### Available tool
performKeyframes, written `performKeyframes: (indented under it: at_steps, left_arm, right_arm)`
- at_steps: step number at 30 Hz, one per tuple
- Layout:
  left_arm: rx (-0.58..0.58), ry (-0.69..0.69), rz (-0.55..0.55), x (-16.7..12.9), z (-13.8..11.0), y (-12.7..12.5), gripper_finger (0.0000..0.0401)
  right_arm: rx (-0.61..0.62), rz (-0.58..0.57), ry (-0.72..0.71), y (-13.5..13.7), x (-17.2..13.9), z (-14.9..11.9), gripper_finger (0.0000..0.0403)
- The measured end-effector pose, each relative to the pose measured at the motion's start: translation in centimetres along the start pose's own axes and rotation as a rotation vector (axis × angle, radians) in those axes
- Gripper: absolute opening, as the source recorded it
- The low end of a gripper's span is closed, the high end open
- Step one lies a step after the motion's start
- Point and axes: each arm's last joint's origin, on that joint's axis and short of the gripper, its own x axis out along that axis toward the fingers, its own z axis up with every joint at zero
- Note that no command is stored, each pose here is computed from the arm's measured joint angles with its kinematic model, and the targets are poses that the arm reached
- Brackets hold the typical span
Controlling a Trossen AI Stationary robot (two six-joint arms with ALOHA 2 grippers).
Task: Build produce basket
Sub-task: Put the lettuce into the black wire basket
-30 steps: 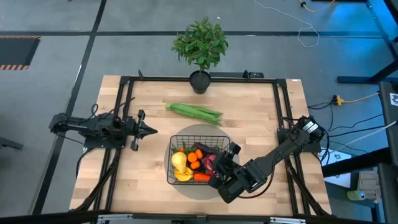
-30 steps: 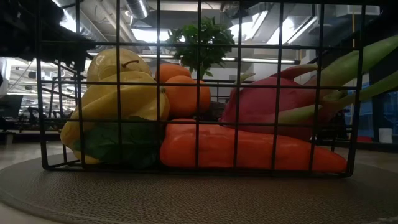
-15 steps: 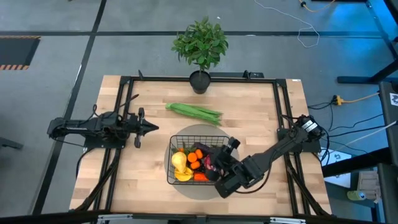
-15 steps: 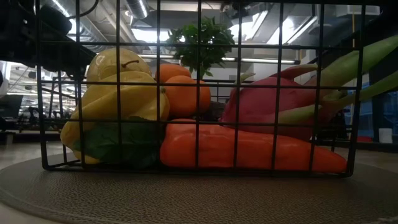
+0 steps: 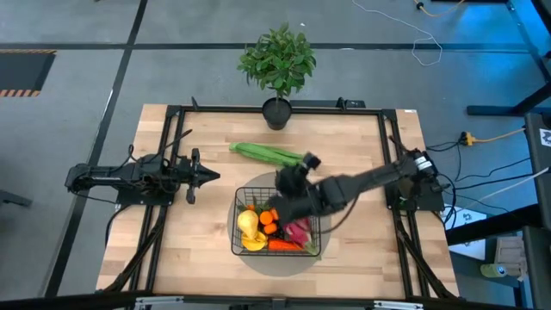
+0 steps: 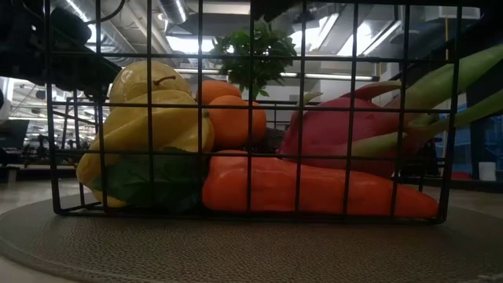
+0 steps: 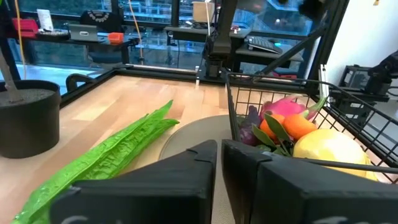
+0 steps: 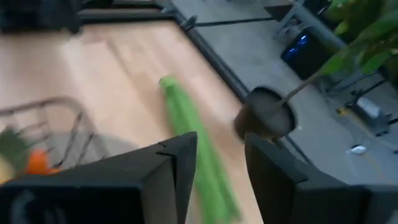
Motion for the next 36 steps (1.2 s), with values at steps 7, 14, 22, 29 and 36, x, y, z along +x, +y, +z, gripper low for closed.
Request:
performKeyframes:
  at_steps: [7,14,22,29,36]
  left_arm:
    - [0.0,0.0,0.0,0.0,0.0,0.0,0.0026]
    - [0.0,0.0,0.0,0.0,0.0,0.0,0.0029]
    - [0.0,0.0,0.0,0.0,0.0,0.0,0.0018]
    - [0.0,0.001,0.0,0.0,0.0,0.0,0.0007]
    - [0.0,0.001,0.0,0.0,0.0,0.0,0.0001]
  right_arm:
    - [-0.119,-0.039,-0.01,-3.8,2.0,4.2,0.0136]
    - [-0.109,-0.08,-0.055,-6.0,3.8,6.6,0.0136]
    - [-0.154,-0.158,0.012,-9.7,7.6,7.2,0.0165]
    - [-0.021,0.021,0.106,-13.4,12.5,7.1,0.0229]
    - [0.081,0.412,0.241,-13.5,17.8,5.3,0.0237]
